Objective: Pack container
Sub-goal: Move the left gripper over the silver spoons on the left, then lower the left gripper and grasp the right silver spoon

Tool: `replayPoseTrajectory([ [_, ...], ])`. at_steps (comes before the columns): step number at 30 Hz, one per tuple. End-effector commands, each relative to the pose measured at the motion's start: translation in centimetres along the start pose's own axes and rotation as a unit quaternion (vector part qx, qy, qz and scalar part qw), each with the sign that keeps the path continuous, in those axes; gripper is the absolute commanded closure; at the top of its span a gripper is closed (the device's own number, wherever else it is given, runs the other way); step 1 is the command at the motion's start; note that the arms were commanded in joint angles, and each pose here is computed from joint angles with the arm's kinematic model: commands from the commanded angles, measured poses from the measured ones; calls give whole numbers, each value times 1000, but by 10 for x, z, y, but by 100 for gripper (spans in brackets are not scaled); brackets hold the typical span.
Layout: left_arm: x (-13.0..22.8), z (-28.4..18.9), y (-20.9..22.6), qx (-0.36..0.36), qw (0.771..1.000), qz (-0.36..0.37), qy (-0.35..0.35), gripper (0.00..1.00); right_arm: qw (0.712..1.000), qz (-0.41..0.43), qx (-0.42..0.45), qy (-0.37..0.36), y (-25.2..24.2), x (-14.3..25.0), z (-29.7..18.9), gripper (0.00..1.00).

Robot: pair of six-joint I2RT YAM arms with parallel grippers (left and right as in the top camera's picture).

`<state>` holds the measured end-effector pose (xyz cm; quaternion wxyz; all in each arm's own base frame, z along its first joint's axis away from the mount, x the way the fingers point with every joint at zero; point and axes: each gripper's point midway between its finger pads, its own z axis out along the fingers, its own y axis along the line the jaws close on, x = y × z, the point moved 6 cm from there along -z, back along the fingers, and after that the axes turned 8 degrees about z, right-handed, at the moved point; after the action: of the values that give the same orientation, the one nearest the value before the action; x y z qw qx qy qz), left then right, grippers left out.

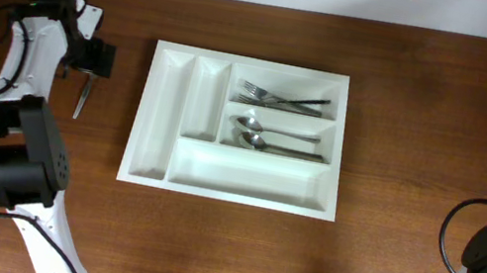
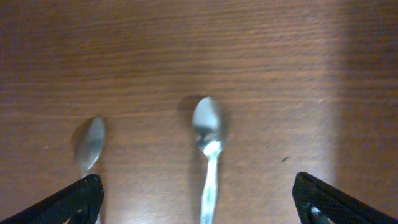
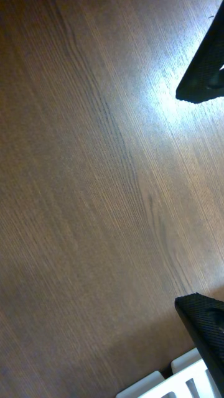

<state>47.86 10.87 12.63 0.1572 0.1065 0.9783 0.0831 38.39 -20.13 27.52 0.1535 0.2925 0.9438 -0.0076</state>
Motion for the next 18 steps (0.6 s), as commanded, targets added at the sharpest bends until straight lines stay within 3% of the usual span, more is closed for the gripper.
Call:
replayPoseTrajectory([
  [1, -2, 1, 9, -22, 999, -37, 0, 1, 1000, 8, 0, -1, -1, 0, -1, 1],
  [10, 7, 5, 9, 7, 999, -47, 7, 1, 1000, 8, 0, -1, -1, 0, -1, 1],
  [18, 24, 41, -2, 29, 997, -48, 54, 1, 1000, 8, 0, -1, -1, 0, -1, 1],
])
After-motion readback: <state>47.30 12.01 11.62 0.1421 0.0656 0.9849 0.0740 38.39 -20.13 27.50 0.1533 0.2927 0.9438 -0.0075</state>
